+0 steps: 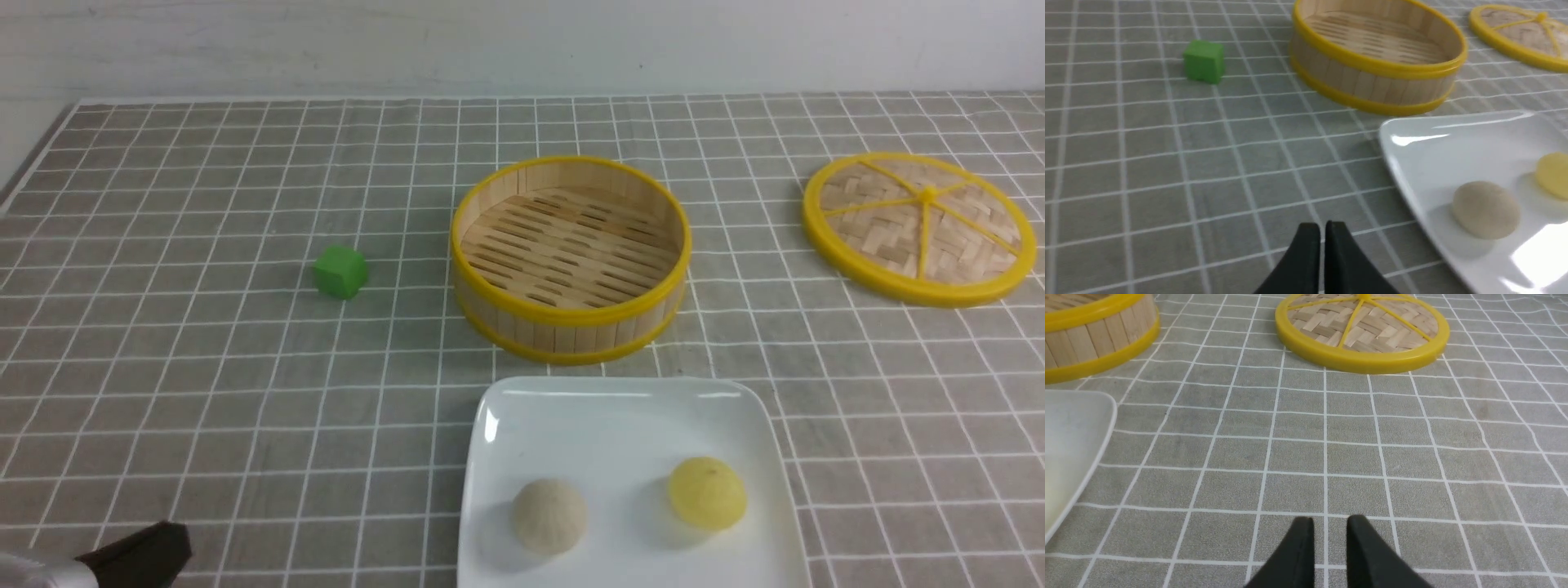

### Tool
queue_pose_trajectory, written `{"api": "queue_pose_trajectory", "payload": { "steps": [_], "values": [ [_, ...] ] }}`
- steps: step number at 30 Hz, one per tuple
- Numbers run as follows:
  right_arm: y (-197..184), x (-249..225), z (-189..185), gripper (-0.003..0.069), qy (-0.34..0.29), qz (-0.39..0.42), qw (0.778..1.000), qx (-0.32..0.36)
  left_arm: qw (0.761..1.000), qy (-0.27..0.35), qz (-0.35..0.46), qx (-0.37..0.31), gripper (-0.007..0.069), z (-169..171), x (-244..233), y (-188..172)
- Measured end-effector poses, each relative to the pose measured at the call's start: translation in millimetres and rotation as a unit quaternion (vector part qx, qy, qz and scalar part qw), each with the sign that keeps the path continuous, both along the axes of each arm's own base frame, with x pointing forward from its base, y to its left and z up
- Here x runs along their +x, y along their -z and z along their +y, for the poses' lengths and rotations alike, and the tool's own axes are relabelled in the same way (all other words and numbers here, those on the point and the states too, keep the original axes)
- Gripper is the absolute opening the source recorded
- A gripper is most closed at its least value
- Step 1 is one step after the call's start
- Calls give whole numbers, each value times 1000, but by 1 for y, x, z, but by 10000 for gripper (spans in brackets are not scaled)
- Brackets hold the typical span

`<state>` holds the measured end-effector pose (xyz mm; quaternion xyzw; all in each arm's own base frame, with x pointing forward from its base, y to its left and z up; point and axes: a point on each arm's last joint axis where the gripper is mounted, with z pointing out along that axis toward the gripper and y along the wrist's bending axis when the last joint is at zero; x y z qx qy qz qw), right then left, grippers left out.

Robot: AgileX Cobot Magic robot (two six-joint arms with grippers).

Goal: Put the steamed buns into the plate on the grey tablecloth.

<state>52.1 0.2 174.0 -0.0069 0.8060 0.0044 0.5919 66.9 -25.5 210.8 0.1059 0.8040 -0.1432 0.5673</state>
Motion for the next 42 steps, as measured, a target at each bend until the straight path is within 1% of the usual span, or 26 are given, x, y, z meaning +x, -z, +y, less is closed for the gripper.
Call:
{"api": "queue_pose_trajectory", "payload": {
  "steps": [2,5,6,9,12,16,42],
  "values": [
    [0,0,0,146,0,0,1000,0,999,-43,-5,28,48,8,-1,12],
    [0,0,0,146,0,0,1000,0,994,-105,-7,37,51,18,-4,25],
    [0,0,0,147,0,0,1000,0,990,-137,-11,38,53,22,-6,29],
    [0,0,0,147,0,0,1000,0,981,-187,-21,37,54,28,-10,36],
    [0,0,0,147,0,0,1000,0,976,-211,-34,33,55,31,-13,36],
    [0,0,0,148,0,0,1000,0,975,-216,-19,36,60,32,-14,39],
    [0,0,0,182,0,0,1000,0,975,-217,-18,36,79,32,-15,39]
  ]
}}
